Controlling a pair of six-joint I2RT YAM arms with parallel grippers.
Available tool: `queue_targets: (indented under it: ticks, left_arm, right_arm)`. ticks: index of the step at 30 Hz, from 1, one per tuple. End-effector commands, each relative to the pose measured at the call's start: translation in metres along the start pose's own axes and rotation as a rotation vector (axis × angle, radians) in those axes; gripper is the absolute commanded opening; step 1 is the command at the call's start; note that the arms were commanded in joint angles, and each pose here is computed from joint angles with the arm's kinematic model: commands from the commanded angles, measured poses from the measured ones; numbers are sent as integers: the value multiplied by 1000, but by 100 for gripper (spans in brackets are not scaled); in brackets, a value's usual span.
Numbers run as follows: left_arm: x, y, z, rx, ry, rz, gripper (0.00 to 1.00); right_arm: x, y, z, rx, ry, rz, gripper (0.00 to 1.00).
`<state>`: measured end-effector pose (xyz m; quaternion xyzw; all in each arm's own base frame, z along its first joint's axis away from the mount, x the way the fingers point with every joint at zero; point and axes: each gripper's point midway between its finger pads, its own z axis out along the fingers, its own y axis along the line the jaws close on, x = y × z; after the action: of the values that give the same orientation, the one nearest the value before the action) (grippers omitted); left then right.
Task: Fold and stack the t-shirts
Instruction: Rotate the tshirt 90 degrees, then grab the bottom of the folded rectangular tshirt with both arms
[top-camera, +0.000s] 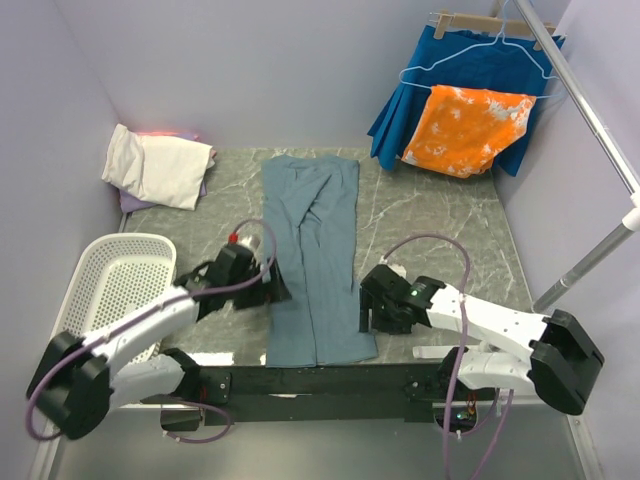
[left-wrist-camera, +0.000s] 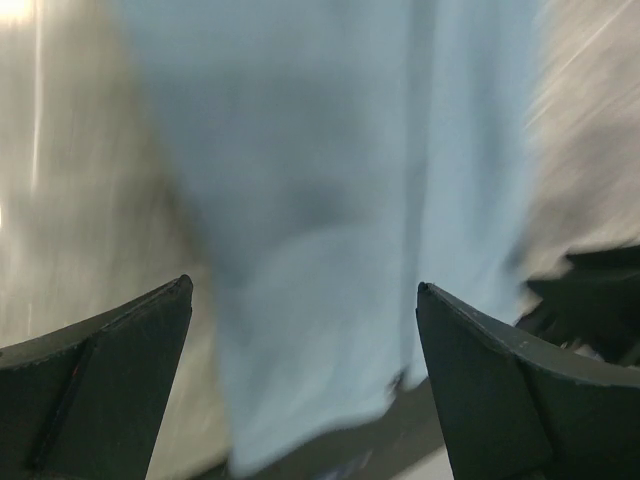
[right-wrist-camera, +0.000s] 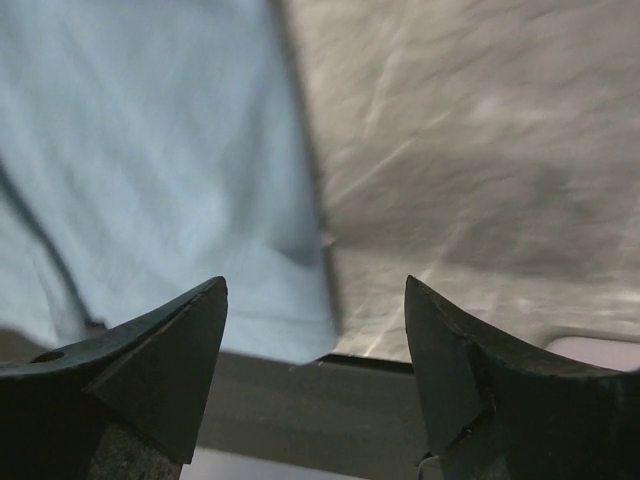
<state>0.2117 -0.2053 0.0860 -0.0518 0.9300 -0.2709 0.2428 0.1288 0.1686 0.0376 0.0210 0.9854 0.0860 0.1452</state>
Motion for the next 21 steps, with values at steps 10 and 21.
queue_targets:
  ticks: [10,21]
  left_arm:
    - [94,14,-44,47,126,-191,99]
    - [148,49,-36,-103,290,-163,99]
  right_arm:
    - [20,16,3,-148,24,-21,77]
    - [22,24,16,-158,41,24,77]
